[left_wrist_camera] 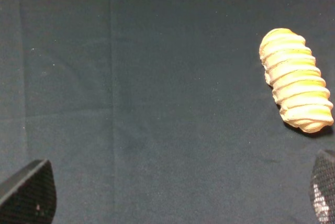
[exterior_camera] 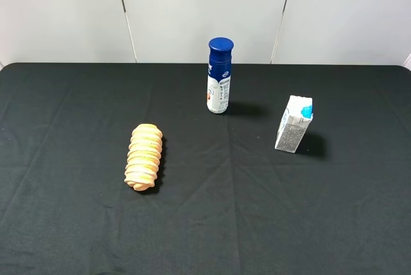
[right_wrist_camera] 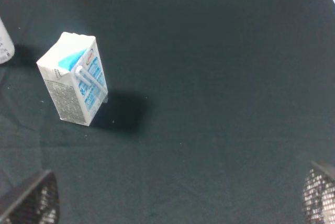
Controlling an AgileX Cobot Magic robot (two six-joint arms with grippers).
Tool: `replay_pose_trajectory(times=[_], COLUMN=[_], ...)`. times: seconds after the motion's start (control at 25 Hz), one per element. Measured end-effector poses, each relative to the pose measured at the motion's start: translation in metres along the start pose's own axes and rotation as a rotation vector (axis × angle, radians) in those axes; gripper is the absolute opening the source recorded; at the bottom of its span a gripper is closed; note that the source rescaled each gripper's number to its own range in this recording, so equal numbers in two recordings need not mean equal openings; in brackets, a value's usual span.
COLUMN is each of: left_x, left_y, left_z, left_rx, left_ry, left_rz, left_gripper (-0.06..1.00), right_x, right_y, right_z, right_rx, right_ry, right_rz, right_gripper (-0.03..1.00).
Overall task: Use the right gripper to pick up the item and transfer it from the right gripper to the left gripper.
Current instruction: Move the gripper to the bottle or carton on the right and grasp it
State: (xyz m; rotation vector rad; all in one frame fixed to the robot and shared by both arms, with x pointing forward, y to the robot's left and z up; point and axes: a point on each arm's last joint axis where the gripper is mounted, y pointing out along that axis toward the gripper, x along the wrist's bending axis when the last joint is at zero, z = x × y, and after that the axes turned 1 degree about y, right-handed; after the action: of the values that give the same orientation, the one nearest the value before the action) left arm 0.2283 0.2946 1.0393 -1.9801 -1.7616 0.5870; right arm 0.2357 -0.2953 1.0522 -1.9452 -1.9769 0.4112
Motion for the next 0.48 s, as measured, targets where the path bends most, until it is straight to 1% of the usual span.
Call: replay_pose_trajectory(times=[0.48], left_x=[0.0000], left_y=[0.0000], left_z=[0.0000], left_rx=[0.000], left_ry=[0.000], left_rz=[0.000], left_gripper=[0.94], right_x=[0.0000], right_y=[0.0000], right_z=[0.0000], right_rx=[0.000], right_ry=[0.000], right_rz=[0.000], right_gripper=[1.00])
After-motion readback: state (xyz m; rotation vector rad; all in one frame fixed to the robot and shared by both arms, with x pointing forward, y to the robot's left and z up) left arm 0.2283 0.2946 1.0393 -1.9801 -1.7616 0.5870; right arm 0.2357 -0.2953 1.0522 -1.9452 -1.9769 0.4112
